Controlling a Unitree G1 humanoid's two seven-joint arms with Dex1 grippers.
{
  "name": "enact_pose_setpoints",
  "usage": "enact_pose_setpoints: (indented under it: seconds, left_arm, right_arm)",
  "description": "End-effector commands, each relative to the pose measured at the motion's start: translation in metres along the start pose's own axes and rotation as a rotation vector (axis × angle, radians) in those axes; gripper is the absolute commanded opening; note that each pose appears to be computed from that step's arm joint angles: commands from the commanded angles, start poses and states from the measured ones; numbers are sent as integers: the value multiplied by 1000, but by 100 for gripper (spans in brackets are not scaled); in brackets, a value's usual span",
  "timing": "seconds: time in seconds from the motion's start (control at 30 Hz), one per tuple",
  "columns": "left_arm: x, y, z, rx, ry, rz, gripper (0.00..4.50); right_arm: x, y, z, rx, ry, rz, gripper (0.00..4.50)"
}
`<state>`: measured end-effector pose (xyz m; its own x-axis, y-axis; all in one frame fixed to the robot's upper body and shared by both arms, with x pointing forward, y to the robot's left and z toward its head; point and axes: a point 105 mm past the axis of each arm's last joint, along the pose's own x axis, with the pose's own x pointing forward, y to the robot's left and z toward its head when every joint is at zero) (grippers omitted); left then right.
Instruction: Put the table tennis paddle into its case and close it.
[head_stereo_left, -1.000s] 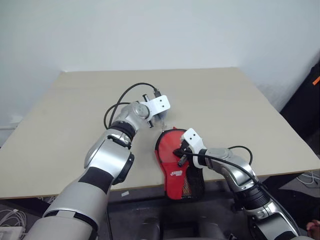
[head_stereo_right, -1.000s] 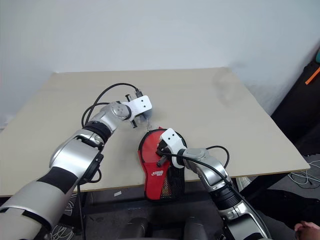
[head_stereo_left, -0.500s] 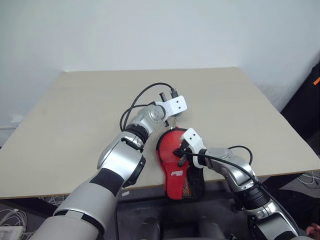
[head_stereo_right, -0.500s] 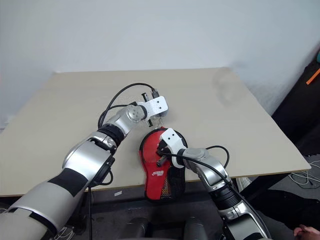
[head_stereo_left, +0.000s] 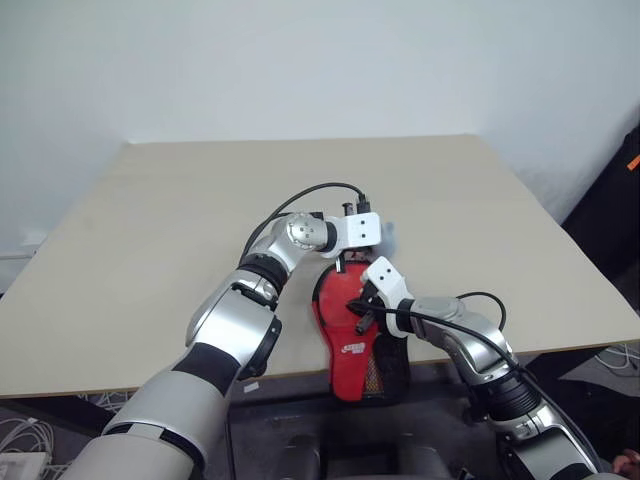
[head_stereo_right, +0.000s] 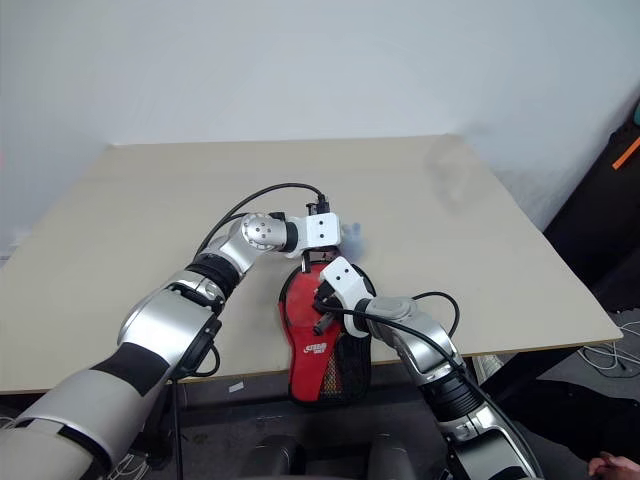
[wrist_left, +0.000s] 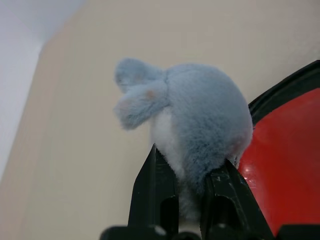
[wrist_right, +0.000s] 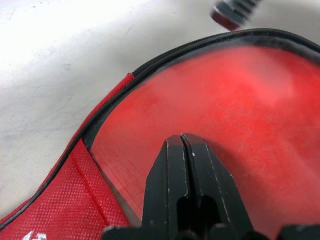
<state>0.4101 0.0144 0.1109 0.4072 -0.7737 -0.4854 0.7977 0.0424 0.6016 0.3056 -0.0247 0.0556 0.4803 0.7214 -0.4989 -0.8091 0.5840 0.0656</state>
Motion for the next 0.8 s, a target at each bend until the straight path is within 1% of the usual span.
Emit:
enact_pose_setpoints:
  seconds: [0.03,0.1,0.17,0.2,0.3,0.43,0.63,0.77,0.8]
  left_arm:
    - [-3,4,35,55,-170,-26,20]
    - [-5,3,35,74,-179,-37,20]
    - [-6,2,36,87,-193,-47,82]
    - [-7,2,37,91,-199,-50,100]
    - [-10,3,39,104,-212,-56,213]
    - [-16,10,39,114,-202,-54,350]
    - [-38,29,38,109,-188,-37,350]
    - [-67,53,34,93,-175,32,350]
    - [-73,57,32,88,-171,53,353]
  right_arm:
    - [4,4,-22,32,91,15,0]
    - [5,4,-22,32,92,17,0]
    - [6,4,-22,31,92,19,0]
    - [6,4,-22,31,91,20,0]
    - [6,4,-21,30,91,23,0]
    - [7,6,-21,25,92,33,0]
    - [7,7,-20,21,91,44,0]
    - [-2,4,-18,0,91,51,0]
    - [-5,3,-16,-6,90,51,17]
